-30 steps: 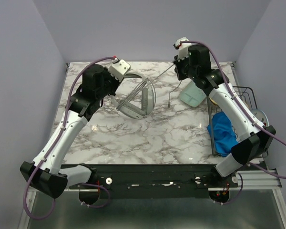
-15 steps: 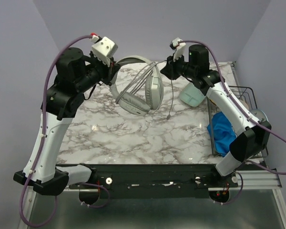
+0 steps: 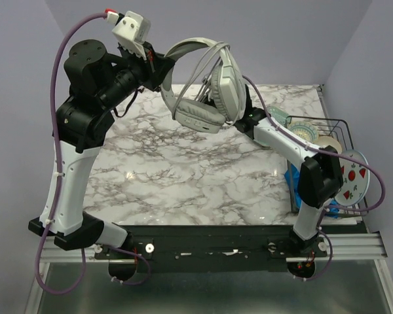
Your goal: Wrap the headphones
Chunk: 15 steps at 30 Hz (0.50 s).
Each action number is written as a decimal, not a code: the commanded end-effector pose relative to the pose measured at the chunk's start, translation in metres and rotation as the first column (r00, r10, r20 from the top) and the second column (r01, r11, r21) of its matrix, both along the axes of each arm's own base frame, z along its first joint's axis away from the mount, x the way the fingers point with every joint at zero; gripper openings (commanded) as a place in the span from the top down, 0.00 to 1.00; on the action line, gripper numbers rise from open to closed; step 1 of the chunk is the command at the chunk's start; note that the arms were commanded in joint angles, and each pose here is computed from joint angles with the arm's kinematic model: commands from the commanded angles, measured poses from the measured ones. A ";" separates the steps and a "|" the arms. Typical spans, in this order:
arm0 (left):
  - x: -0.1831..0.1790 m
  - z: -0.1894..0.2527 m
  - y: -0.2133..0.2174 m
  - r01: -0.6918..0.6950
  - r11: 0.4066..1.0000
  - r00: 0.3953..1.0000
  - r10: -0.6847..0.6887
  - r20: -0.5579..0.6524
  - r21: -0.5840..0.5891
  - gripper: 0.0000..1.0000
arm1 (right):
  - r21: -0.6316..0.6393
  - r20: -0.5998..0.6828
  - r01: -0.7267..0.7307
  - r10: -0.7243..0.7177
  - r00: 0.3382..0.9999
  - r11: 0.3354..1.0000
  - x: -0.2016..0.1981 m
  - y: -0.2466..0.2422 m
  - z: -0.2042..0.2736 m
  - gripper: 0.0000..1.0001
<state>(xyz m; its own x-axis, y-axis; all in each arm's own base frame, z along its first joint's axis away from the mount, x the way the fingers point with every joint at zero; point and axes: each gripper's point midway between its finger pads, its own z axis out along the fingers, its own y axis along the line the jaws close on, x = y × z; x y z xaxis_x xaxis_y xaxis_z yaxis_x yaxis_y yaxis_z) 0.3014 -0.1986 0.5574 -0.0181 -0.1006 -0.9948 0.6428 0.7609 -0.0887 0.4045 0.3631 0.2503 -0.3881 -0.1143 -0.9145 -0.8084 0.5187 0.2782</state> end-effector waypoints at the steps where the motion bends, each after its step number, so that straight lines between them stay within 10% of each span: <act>1: -0.010 0.046 0.009 -0.030 0.990 0.997 0.040 0.064 -0.137 1.00 | 0.012 -0.045 0.015 -0.014 0.999 1.000 0.002 0.008 -0.025 0.71; 15: -0.009 0.053 0.017 -0.075 0.982 0.994 0.086 0.061 -0.173 1.00 | 0.035 -0.032 0.046 -0.045 0.998 0.998 0.001 0.004 -0.039 0.91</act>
<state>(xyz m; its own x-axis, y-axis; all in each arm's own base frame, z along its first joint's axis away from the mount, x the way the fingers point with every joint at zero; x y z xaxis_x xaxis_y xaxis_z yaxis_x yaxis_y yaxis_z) 0.3055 -0.1899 0.5780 0.0004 -0.1689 -0.9856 0.5941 0.7929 -0.1356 0.4031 0.3696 0.2083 -0.4435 -0.0915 -0.8916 -0.7793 0.5307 0.3332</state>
